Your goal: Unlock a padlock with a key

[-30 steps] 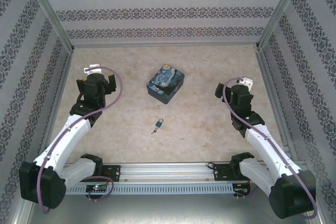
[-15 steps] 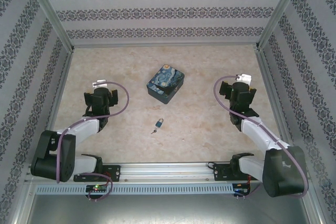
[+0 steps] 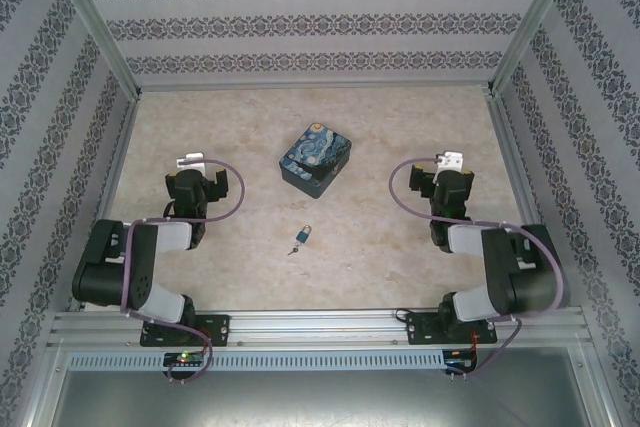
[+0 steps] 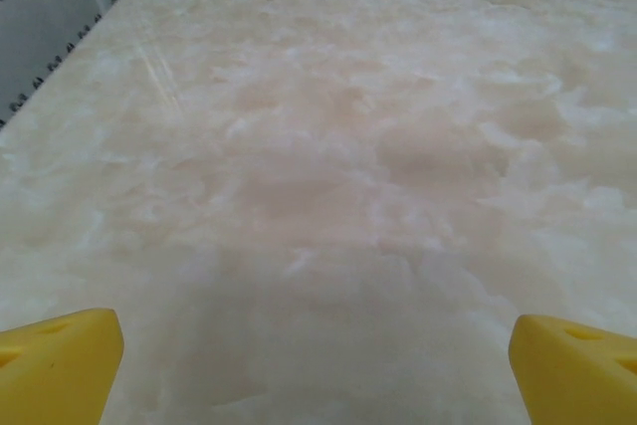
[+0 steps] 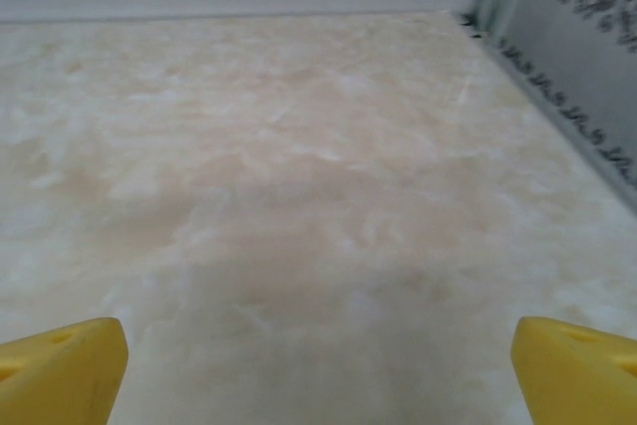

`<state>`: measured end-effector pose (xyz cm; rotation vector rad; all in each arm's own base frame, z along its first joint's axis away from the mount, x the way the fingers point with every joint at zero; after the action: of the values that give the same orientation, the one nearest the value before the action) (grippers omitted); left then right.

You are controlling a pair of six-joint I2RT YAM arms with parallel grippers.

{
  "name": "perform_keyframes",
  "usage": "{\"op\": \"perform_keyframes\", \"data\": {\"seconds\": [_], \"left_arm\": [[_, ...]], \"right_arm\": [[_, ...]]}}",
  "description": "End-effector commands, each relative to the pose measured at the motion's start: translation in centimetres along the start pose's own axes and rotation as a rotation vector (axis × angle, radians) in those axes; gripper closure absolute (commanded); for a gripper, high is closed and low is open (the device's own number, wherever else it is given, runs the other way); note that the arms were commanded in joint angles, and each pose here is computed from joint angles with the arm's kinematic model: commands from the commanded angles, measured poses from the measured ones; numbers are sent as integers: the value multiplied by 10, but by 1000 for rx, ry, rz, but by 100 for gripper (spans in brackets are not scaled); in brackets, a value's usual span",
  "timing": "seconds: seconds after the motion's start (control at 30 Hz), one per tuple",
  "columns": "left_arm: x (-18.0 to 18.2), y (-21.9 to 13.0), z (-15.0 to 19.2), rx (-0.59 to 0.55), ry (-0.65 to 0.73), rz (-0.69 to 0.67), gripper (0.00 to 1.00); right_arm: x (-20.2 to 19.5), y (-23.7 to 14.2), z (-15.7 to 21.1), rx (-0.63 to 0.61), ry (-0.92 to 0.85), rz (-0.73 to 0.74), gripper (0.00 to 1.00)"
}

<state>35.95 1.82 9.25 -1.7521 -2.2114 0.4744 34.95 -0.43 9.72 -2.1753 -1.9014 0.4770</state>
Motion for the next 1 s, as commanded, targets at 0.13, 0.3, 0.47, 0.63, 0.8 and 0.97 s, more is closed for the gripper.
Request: {"op": "perform_keyframes", "data": {"seconds": [0.13,0.3,0.47,0.63,0.8,0.97], "left_arm": [[-6,8,-6,-37,-10,104,0],[-6,9,-6,-32,-13,104,0],[-6,9,-5,-29,-13,105,0],[-6,9,-5,-29,-14,105,0],[-6,9,-6,-34,-12,105,0],[-6,8,-5,-37,-11,107,0]], "right_arm": [[9,10,-25,-75,29,-219,2],[6,12,-24,-67,37,-187,2],[9,10,-24,-68,3,-149,2],[10,10,-24,-70,-2,-145,2],[10,10,-24,-68,0,-147,2],[9,12,-24,-63,5,-151,2]]}}
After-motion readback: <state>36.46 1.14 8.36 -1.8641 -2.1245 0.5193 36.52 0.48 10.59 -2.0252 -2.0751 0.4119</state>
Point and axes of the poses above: each hand's point on the last joint's axis, 136 mm out from that joint toward the fingers, its own y axis out along the fingers, its own x axis along the line the jaws close on, z = x × y, the point moved 3 cm from there along -y, back along the fingers, and after that the axes turned 4 degrees about -y, right-handed, at the moved point
